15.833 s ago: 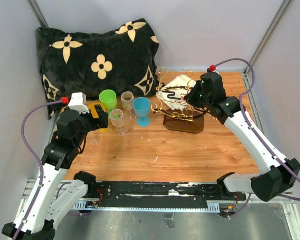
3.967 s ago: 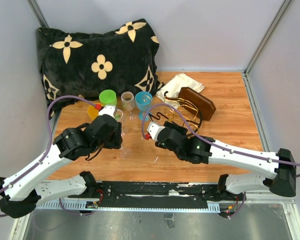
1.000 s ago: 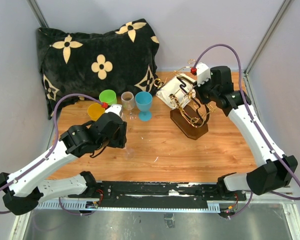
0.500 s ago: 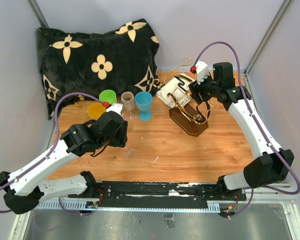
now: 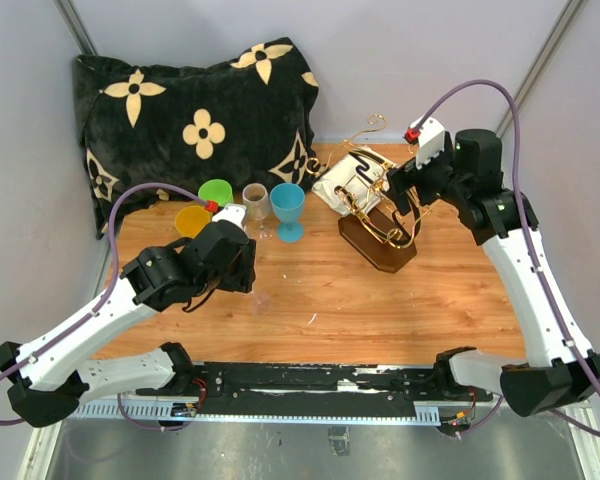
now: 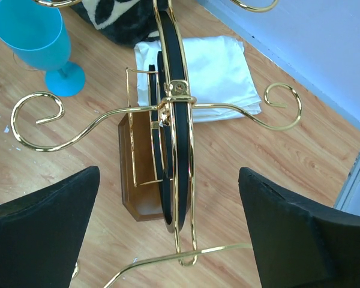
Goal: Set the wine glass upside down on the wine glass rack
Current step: Adjust the wine rack at the center of the board.
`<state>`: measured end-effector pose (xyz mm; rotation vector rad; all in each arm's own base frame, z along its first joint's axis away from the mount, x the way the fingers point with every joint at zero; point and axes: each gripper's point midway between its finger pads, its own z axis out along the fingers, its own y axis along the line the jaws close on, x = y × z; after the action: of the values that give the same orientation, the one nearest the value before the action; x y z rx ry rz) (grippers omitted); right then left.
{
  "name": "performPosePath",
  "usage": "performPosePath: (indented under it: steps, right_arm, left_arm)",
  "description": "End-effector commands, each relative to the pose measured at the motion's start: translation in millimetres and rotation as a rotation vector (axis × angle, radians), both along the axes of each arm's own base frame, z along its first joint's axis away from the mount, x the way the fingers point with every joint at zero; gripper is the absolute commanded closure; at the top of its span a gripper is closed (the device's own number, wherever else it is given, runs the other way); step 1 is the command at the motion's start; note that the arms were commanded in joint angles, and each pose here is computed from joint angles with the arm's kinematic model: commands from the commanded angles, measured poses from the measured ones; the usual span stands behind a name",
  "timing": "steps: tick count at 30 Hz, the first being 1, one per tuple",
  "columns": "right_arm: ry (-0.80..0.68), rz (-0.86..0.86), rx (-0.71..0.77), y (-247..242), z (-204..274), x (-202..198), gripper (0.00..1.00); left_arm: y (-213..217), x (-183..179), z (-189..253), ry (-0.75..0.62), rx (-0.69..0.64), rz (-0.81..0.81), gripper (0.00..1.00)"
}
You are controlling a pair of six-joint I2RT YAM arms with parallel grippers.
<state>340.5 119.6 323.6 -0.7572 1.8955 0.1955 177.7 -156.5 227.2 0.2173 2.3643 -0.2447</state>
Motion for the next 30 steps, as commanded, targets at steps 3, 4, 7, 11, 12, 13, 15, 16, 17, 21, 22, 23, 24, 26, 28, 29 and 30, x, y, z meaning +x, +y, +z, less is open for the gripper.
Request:
performPosePath:
  steps: [3,4,7,11,12,13,15,16,17,21,22,23,24,26,28,29,30]
  right_arm:
    - [-0.011,-0.132,0.113,-15,25,-29,0.0]
    - [-0.012,-0.132,0.137,-13,28,-36,0.0]
    - [-0.025,-0.146,0.131,-5,33,-57,0.0]
    - [-0.038,-0.135,0.108,19,44,-88,0.0]
    - [-0.035,-0.121,0.115,28,46,-96,0.0]
    - [-0.029,-0.079,0.122,44,47,-107,0.0]
    - [-0.014,-0.037,0.132,69,45,-123,0.01]
    - [-0.009,-0.025,0.129,80,43,-129,0.01]
    - [-0.004,-0.001,0.124,94,39,-137,0.01]
    - [-0.011,0.013,0.128,139,27,-164,0.02]
    - [-0.003,-0.011,0.165,148,23,-169,0.02]
    - [0.014,-0.011,0.207,159,17,-175,0.02]
    - [0.037,-0.011,0.256,169,9,-179,0.03]
    - [0.096,-0.014,0.348,186,-10,-184,0.06]
    - [0.145,-0.03,0.431,198,-24,-187,0.09]
    - [0.161,-0.035,0.465,203,-29,-188,0.1]
    - [0.175,-0.045,0.493,206,-33,-188,0.1]
  left_arm:
    - [-5,7,15,-0.049,-0.011,-0.006,0.55]
    - [-6,8,16,-0.053,-0.015,-0.01,0.55]
    - [-7,9,20,-0.067,-0.023,-0.013,0.55]
    - [-8,11,22,-0.078,-0.028,-0.015,0.54]
    - [-7,11,21,-0.078,-0.025,-0.016,0.55]
    - [-8,11,22,-0.08,-0.026,-0.017,0.55]
    - [-10,12,24,-0.089,-0.033,-0.023,0.55]
    - [-11,13,26,-0.092,-0.036,-0.026,0.55]
    - [-11,13,27,-0.095,-0.039,-0.027,0.55]
    - [-9,13,31,-0.107,-0.037,-0.031,0.54]
    - [-9,13,33,-0.11,-0.039,-0.033,0.55]
    - [-9,13,34,-0.115,-0.043,-0.037,0.55]
    - [-9,13,35,-0.121,-0.046,-0.042,0.55]
    - [-9,12,40,-0.135,-0.057,-0.053,0.55]
    - [-10,11,45,-0.147,-0.072,-0.067,0.55]
    - [-10,10,47,-0.154,-0.079,-0.073,0.54]
    - [-10,10,49,-0.16,-0.086,-0.077,0.54]
